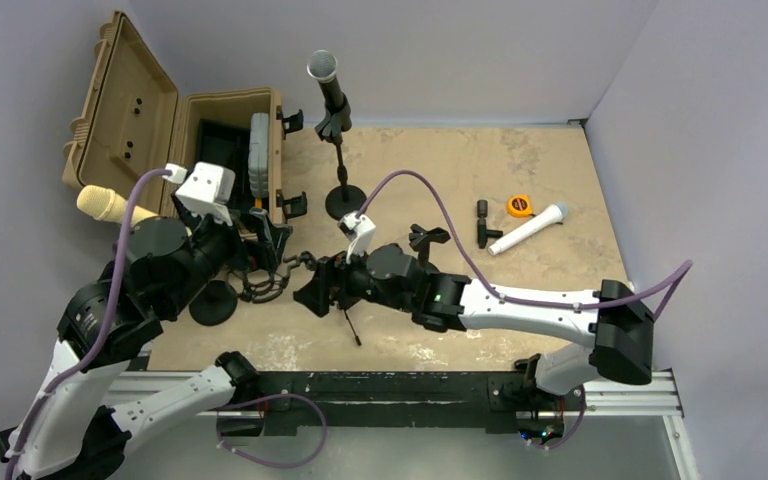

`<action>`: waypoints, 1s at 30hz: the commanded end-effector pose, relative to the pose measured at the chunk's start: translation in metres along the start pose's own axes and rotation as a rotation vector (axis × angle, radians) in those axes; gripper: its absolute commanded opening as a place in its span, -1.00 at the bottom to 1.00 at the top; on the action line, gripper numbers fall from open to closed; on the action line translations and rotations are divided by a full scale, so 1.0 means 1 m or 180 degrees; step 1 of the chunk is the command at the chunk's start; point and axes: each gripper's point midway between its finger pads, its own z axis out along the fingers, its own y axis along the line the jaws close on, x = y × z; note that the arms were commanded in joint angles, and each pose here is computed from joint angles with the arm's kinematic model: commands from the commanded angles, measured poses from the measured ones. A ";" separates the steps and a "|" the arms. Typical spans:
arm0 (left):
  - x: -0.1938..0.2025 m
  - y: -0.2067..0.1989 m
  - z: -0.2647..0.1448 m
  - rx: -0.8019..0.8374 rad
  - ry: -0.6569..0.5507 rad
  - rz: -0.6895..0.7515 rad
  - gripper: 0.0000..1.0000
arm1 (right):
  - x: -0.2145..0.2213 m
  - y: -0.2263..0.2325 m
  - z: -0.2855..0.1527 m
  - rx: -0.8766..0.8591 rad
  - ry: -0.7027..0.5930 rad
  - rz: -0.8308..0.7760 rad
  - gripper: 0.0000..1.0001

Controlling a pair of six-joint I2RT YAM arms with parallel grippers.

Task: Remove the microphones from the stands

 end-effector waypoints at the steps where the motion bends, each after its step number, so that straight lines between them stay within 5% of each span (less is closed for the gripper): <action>1: 0.020 0.002 0.007 -0.0102 0.0333 0.0022 1.00 | -0.002 -0.009 0.012 0.0487 -0.0180 0.0535 0.51; 17: 0.041 -0.011 0.032 0.0089 0.0289 0.0104 1.00 | -0.022 -0.031 0.032 0.0887 -0.0525 0.0059 0.37; 23: 0.046 -0.012 0.035 0.0096 0.0302 0.0126 1.00 | -0.038 -0.036 0.034 0.0788 -0.0670 -0.0634 0.01; 30: 0.042 -0.013 0.034 0.0137 0.0214 0.0109 0.99 | -0.064 -0.025 0.025 -0.0021 -0.0924 -0.1727 -0.32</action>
